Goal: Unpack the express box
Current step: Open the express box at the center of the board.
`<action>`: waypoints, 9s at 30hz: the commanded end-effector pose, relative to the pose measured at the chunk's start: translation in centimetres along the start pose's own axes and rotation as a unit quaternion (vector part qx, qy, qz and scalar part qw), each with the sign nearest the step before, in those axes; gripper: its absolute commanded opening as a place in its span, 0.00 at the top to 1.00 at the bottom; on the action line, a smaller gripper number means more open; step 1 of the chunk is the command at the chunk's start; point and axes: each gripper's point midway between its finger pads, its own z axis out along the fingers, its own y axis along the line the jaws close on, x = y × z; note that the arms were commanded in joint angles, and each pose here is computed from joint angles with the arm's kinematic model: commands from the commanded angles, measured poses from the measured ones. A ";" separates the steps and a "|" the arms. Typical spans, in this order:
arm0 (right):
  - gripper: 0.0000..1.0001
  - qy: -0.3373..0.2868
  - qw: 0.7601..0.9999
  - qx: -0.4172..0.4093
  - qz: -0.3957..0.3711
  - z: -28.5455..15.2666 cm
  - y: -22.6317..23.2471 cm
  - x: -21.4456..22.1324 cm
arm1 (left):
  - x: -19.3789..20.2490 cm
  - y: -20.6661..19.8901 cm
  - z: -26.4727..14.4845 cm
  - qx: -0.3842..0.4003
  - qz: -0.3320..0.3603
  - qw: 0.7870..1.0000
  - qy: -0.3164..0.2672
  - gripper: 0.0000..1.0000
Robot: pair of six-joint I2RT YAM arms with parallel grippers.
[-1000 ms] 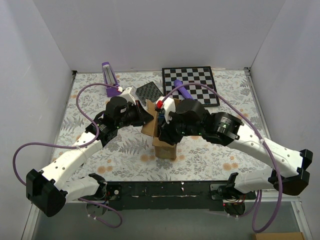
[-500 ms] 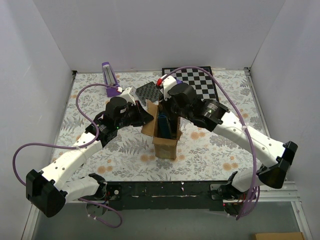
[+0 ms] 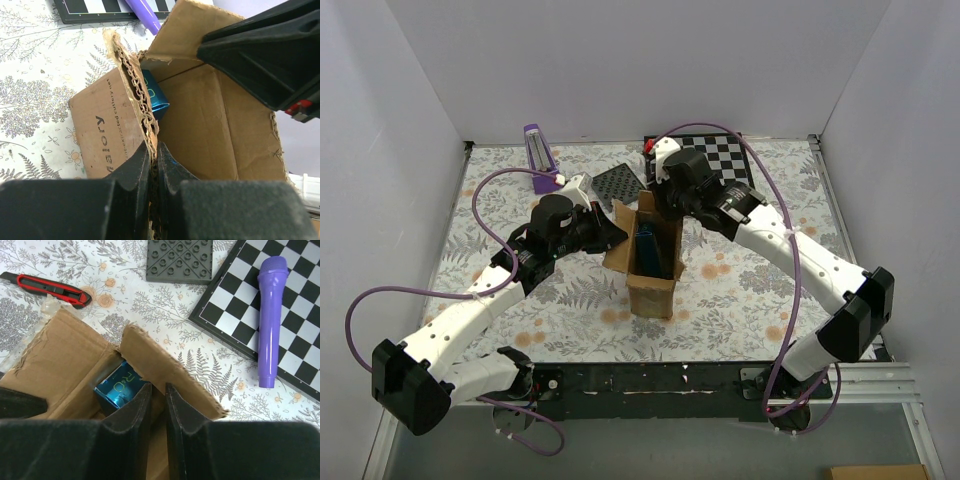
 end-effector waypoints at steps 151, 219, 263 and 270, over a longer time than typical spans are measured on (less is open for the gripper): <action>0.43 0.057 0.990 -0.095 -0.090 0.6 4.7 1.0 | 4.9 0.7 -5.0 0.057 0.008 0.998 0.002 0.69; 0.26 0.103 0.987 -0.114 -0.053 2.7 5.6 6.8 | 4.8 0.6 -4.2 0.062 -0.005 0.998 -0.001 0.65; 0.99 0.065 0.972 -0.221 -0.050 -6.9 7.4 8.1 | 3.7 2.2 -3.3 0.002 -0.051 0.998 -0.021 0.67; 0.99 0.082 0.971 -0.218 -0.054 -6.1 7.2 10.2 | 2.9 1.9 -3.3 0.002 -0.047 0.998 -0.031 0.63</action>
